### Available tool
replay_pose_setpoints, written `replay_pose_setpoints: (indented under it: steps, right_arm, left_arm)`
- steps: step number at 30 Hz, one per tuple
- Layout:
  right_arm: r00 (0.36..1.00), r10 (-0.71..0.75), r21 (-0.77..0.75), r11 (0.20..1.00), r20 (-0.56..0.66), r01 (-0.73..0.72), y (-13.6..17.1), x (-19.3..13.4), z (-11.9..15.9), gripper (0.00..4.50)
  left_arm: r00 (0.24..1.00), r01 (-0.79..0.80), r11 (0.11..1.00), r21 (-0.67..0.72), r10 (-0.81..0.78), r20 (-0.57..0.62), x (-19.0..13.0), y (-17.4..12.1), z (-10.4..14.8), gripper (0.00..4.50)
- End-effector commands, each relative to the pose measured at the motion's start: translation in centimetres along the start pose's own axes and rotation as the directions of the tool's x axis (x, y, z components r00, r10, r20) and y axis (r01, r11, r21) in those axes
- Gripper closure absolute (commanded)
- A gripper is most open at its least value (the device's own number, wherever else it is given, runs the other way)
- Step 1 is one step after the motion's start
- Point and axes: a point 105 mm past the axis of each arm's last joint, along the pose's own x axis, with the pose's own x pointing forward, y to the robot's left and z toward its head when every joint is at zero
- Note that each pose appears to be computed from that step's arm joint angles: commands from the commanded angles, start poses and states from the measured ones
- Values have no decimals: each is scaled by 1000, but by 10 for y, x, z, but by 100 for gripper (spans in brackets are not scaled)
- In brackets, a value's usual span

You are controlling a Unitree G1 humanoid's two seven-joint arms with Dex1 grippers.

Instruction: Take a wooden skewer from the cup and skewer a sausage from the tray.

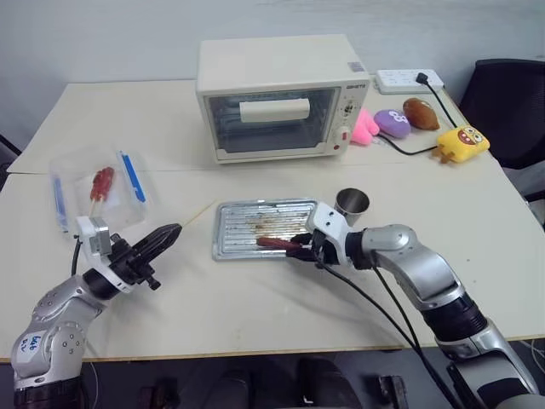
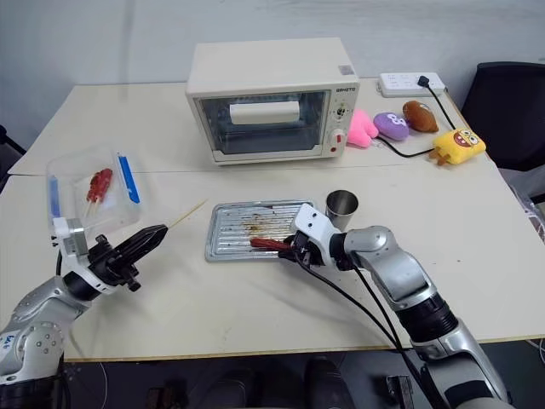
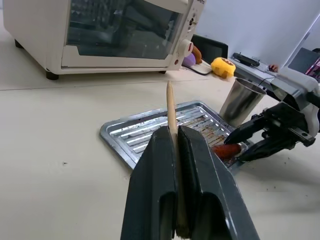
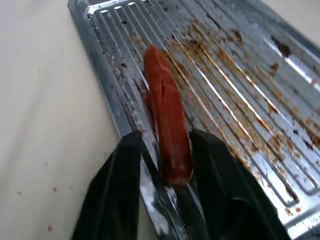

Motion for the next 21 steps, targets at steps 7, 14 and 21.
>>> replay_pose_setpoints:
  steps: [7,14,21]
  right_arm:
    - [1000,24,-57,998,6,-24,-6,3,18,204]
    - [999,28,-58,998,-38,-30,-8,11,13,204]
    - [998,19,-70,997,-54,-23,-11,16,13,287]
  left_arm:
    - [1000,4,1000,30,-5,28,3,-3,5,450]
    - [1000,0,999,32,-1,31,2,-3,5,450]
    - [999,-4,999,33,3,33,2,-2,5,450]
